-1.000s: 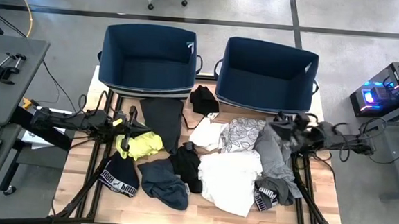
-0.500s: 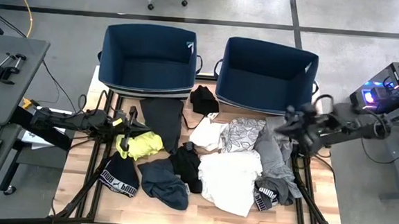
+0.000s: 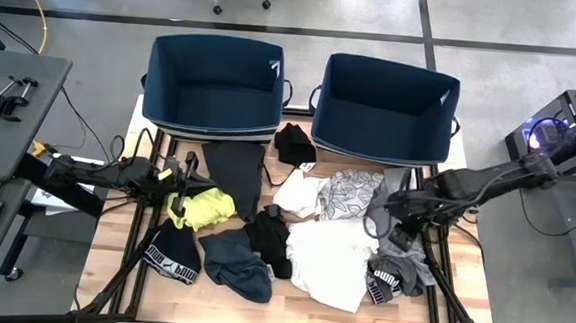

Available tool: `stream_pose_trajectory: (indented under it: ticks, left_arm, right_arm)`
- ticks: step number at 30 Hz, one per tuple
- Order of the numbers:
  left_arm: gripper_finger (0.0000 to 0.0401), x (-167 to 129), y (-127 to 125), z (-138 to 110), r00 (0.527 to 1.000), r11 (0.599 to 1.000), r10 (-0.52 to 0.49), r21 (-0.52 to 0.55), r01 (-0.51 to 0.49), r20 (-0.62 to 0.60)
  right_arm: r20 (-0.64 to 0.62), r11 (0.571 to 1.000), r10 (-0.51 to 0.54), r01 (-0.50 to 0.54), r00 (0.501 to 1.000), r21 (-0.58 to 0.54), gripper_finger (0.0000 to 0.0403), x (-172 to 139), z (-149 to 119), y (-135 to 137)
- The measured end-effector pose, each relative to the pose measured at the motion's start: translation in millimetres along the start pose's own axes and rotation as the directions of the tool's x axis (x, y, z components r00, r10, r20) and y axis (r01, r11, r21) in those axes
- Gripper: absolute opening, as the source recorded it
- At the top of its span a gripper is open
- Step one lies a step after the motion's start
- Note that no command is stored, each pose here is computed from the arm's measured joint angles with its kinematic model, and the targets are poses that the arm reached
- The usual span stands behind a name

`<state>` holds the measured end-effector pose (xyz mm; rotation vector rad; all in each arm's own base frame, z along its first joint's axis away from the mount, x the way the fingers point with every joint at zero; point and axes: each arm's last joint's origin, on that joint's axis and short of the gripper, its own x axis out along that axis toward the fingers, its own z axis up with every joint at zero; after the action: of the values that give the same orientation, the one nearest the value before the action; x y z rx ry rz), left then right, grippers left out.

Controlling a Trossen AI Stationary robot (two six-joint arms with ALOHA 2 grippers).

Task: Sort clothes
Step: Put the gray shirt into the right laundry bin

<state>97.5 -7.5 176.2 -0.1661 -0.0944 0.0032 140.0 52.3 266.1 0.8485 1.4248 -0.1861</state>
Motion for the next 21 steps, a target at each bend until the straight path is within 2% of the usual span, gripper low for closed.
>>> stream_pose_trajectory:
  ticks: [4,8,12,16,21]
  left_arm:
    - [0.0001,0.0,0.0,0.0,1.0,1.0,0.0,0.0,0.0,0.0]
    - [0.0001,0.0,0.0,-0.1,1.0,1.0,0.0,-0.025,0.0,-0.001]
    - [0.0001,0.0,0.0,-0.1,1.0,0.999,0.0,-0.035,0.0,-0.001]
    - [0.0001,0.0,0.0,-0.1,1.0,0.999,0.0,-0.036,0.0,-0.001]
    - [0.0001,0.0,0.0,-0.1,1.0,0.999,0.0,-0.037,0.0,-0.001]
  right_arm:
    - [-0.01,0.986,-0.135,0.135,0.991,0.093,0.0021,17.3,2.1,-10.7]
    - [-0.036,0.964,-0.212,0.215,0.977,0.156,0.0021,20.7,0.1,-18.6]
    - [0.036,0.945,-0.255,0.241,0.966,0.219,0.0033,17.8,0.1,-21.6]
    - [0.112,0.927,-0.31,0.274,0.944,0.258,0.0087,17.5,2.2,-23.6]
    - [0.102,0.87,-0.381,0.319,0.919,0.377,0.0194,32.2,3.5,-37.8]
